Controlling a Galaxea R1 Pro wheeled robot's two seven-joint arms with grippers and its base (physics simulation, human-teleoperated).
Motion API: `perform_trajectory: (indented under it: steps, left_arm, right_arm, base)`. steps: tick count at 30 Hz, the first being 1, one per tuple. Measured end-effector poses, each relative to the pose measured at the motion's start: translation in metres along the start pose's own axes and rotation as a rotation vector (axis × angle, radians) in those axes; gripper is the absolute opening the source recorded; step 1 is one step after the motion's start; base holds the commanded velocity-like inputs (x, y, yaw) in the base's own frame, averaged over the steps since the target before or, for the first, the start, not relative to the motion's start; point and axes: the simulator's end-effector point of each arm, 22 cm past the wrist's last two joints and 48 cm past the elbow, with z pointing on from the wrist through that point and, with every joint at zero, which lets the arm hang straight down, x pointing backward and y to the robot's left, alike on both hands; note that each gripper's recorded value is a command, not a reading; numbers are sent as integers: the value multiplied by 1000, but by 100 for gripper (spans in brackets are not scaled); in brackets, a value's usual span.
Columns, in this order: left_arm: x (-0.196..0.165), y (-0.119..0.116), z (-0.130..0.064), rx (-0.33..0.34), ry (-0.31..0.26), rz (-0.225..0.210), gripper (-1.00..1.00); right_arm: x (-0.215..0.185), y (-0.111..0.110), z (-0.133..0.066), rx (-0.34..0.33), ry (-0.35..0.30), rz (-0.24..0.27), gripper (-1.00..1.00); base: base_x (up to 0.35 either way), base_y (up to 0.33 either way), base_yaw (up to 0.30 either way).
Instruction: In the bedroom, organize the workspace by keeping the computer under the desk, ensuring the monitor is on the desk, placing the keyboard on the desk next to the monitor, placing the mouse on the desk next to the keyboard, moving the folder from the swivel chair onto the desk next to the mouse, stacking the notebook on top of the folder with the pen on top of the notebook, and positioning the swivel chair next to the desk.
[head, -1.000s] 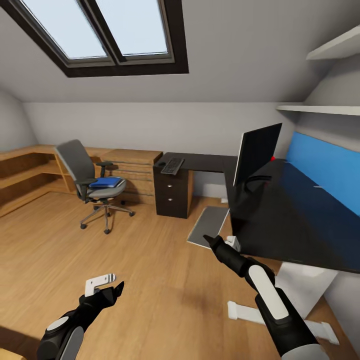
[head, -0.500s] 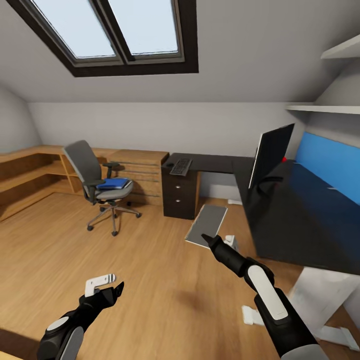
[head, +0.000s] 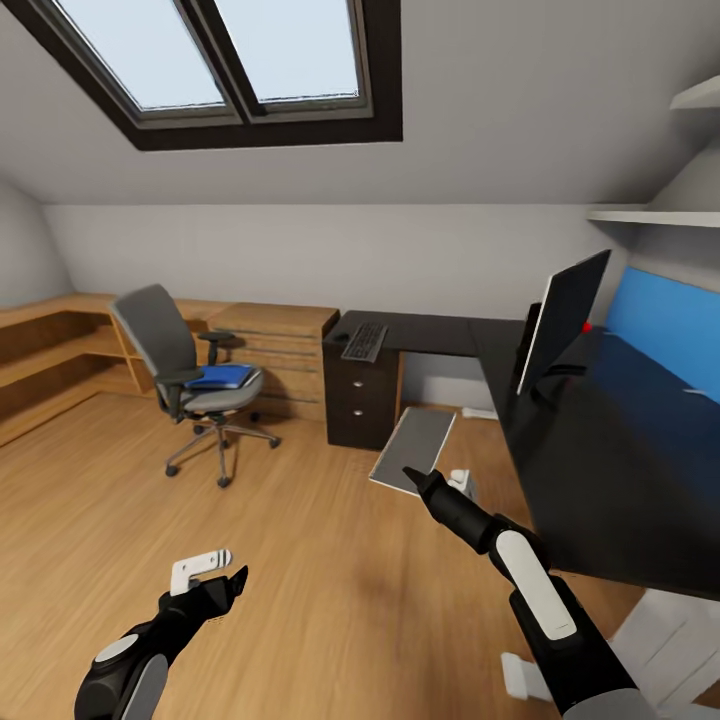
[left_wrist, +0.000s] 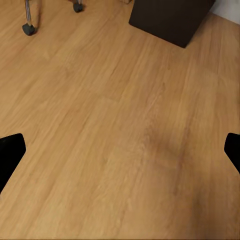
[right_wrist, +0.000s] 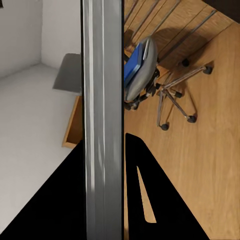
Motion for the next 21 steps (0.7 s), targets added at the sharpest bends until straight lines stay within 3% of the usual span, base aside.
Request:
perform_trajectory:
  steps: [13, 21]
  left_arm:
    - [0, 0, 0, 0, -1, 0, 100]
    - [-9, -2, -6, 1, -2, -1, 100]
  right_arm:
    - [0, -3, 0, 14, 1, -29, -100]
    - [-4, 7, -1, 14, 2, -29, -100]
  base:
    - [330, 0, -180]
    - [311, -17, -50]
